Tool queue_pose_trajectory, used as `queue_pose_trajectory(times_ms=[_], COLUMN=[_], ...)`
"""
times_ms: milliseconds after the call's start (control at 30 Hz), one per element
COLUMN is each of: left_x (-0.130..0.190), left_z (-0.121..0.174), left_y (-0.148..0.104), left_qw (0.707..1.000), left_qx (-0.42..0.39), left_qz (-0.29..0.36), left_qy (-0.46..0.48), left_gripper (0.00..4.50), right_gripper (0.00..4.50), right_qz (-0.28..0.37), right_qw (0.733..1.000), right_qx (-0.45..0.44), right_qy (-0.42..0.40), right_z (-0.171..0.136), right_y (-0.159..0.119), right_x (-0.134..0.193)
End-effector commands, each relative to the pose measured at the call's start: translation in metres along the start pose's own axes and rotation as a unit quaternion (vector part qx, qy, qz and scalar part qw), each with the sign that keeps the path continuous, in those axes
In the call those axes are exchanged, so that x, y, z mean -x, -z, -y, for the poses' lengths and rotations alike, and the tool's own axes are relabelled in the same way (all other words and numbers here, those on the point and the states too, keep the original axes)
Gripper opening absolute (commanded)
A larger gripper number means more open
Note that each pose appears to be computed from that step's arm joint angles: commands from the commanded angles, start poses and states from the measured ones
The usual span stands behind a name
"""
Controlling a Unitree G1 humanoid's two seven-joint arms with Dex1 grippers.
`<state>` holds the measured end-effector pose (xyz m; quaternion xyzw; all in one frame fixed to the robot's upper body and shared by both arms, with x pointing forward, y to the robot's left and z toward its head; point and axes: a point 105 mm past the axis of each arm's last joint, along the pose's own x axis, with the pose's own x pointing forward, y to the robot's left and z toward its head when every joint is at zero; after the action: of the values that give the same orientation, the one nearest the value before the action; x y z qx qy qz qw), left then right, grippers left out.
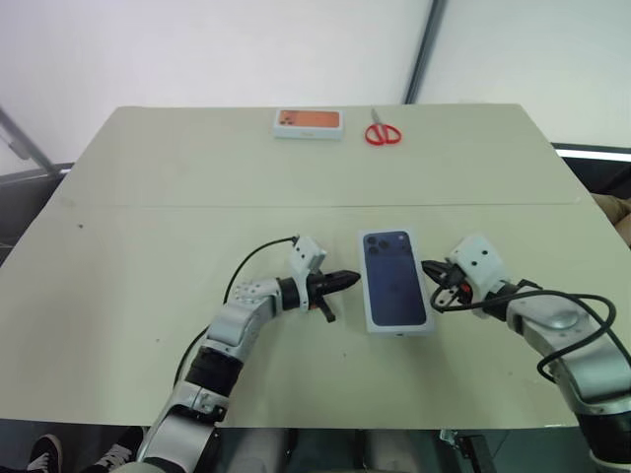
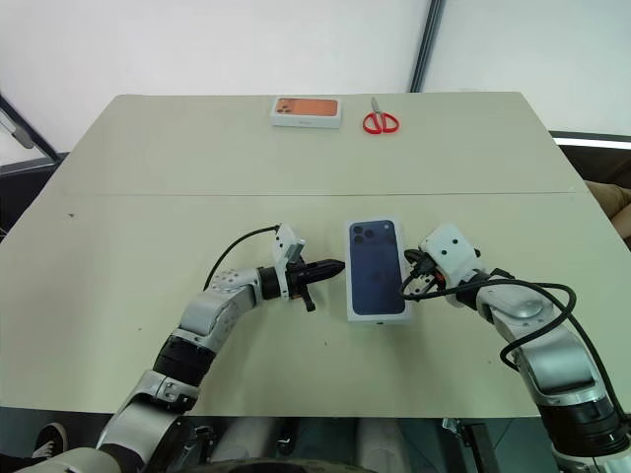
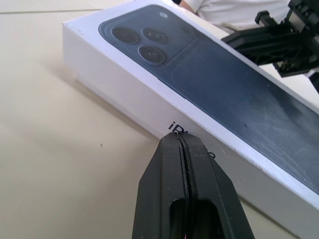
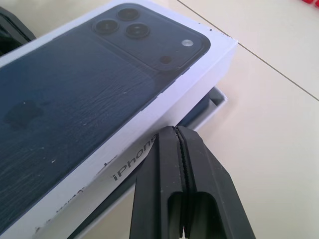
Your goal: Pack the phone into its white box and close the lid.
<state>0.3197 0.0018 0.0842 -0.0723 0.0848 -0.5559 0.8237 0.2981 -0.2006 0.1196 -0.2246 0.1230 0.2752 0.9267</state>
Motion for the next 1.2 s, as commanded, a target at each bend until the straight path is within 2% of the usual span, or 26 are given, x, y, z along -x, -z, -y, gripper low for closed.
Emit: queue_pose_trajectory(times_ms=[33, 567, 733, 833, 1000, 1133, 1200], left_x=[-0.011, -0.010, -0.002, -0.004, -0.026, -0.042, -0.044], left_z=[0.008, 0.006, -0.005, -0.013, -0.008, 0.001, 0.004], left_y=[-0.015, -0.007, -0.028, -0.061, -0.079, -0.066, -0.044], left_qw=[0.999, 1.000, 0.999, 0.997, 0.995, 0.995, 0.995], left_qx=[-0.023, -0.016, -0.011, -0.048, -0.057, -0.068, -0.089], left_qz=[0.018, 0.009, 0.039, 0.065, 0.086, 0.067, 0.028], left_qy=[0.023, 0.017, -0.005, -0.008, 0.004, 0.025, 0.035], left_gripper=[0.02, 0.02, 0.02, 0.02, 0.02, 0.02, 0.02], right_gripper=[0.04, 0.04, 0.04, 0.04, 0.04, 0.04, 0.04], right_qz=[0.015, -0.015, 0.000, 0.034, 0.084, 0.076, 0.053], right_qw=[1.000, 0.999, 1.000, 0.997, 0.995, 0.997, 0.998], right_qx=[0.006, 0.021, 0.013, 0.015, -0.003, -0.005, -0.002], right_qy=[-0.001, -0.020, 0.022, 0.065, 0.052, 0.007, -0.024], right_z=[0.000, -0.011, 0.013, 0.039, 0.038, 0.017, 0.001], right_y=[-0.007, 0.008, -0.002, -0.022, -0.048, -0.042, -0.030], right_x=[0.002, 0.000, 0.005, 0.008, -0.001, -0.010, -0.012])
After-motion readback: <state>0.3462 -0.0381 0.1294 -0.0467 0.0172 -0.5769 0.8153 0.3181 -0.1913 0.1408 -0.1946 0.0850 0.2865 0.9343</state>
